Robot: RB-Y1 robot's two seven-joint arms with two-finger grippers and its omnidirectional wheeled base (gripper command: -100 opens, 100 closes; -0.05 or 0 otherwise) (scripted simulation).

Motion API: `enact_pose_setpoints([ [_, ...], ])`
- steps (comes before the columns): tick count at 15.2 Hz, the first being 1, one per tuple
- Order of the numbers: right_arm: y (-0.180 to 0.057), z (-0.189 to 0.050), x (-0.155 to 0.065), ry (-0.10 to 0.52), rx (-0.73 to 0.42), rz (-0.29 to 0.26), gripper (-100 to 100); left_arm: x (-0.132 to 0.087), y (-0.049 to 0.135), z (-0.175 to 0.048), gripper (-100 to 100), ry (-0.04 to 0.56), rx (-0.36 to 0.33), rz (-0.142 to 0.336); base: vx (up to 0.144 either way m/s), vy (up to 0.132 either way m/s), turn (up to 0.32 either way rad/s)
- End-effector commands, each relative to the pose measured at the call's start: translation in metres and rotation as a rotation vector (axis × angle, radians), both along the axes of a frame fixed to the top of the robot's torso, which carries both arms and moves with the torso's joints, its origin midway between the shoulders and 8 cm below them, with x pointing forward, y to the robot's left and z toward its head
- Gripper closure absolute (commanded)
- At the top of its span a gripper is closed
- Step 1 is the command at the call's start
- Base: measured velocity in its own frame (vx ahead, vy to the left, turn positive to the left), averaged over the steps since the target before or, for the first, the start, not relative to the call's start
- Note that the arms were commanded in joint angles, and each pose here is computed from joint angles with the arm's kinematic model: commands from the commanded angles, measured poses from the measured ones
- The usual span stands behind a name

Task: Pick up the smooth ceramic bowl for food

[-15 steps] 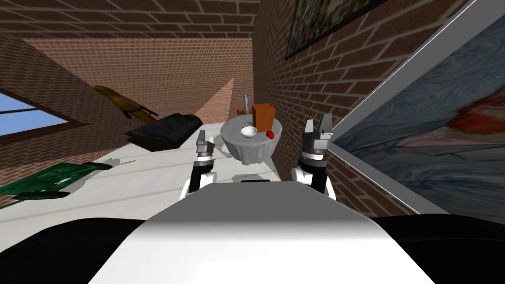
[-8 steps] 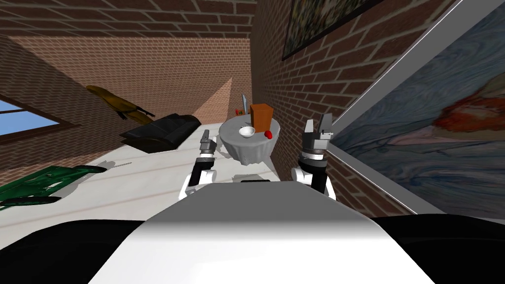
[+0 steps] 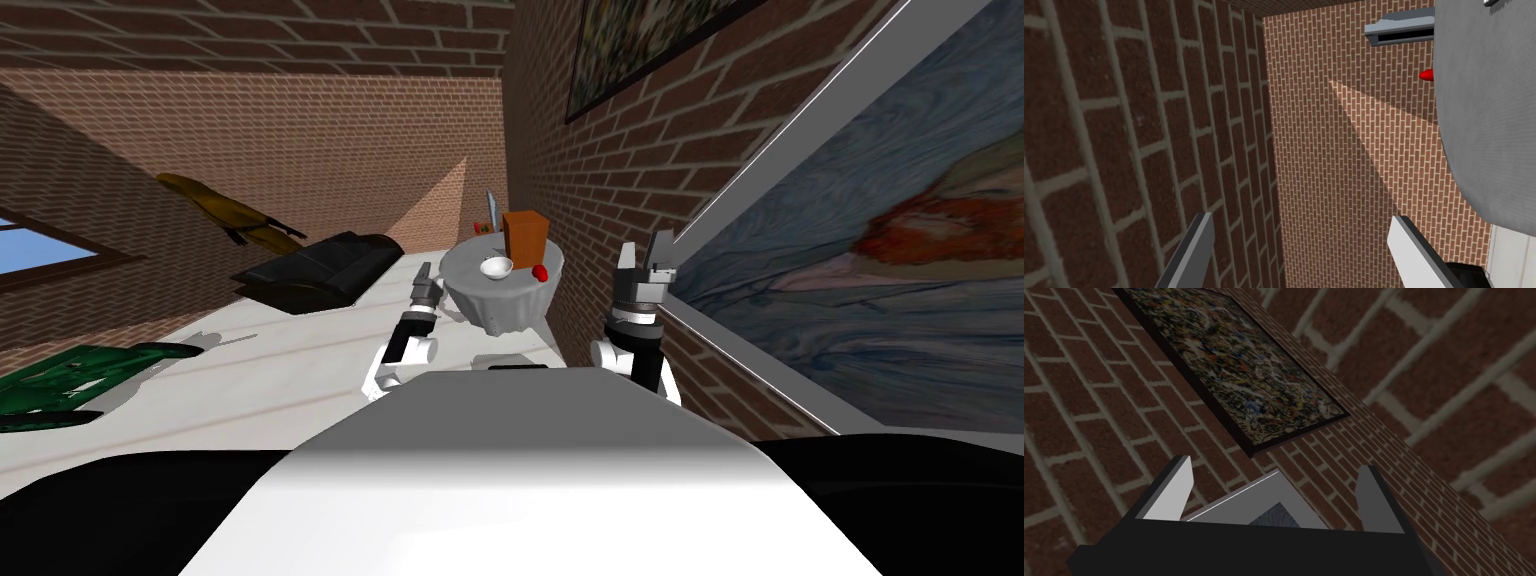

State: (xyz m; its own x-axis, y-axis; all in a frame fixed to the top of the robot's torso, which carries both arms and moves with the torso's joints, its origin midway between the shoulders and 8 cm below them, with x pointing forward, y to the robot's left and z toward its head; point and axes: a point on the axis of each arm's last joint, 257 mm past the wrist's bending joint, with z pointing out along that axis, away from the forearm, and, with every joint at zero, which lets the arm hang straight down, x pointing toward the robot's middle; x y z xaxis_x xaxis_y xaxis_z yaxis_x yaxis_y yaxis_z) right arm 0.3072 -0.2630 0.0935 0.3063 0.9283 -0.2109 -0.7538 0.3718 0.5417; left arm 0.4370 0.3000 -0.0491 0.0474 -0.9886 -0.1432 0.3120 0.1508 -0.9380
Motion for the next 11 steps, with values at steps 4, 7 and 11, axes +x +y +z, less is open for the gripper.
enact_pose_setpoints([
  [4,0.000,0.000,0.000,0.000,0.000,0.000,0,0.017,0.003,-0.015,-100,0.086,-0.021,-0.011,0.005,-0.023,-0.040],
  [7,0.000,0.000,0.000,0.000,0.000,0.000,0,0.026,0.005,-0.022,-100,0.130,-0.032,-0.017,0.005,-0.025,-0.041],
  [11,0.000,0.000,0.000,0.000,0.000,0.000,0,0.036,0.007,-0.033,-100,0.190,-0.045,-0.020,0.004,-0.019,-0.028],
])
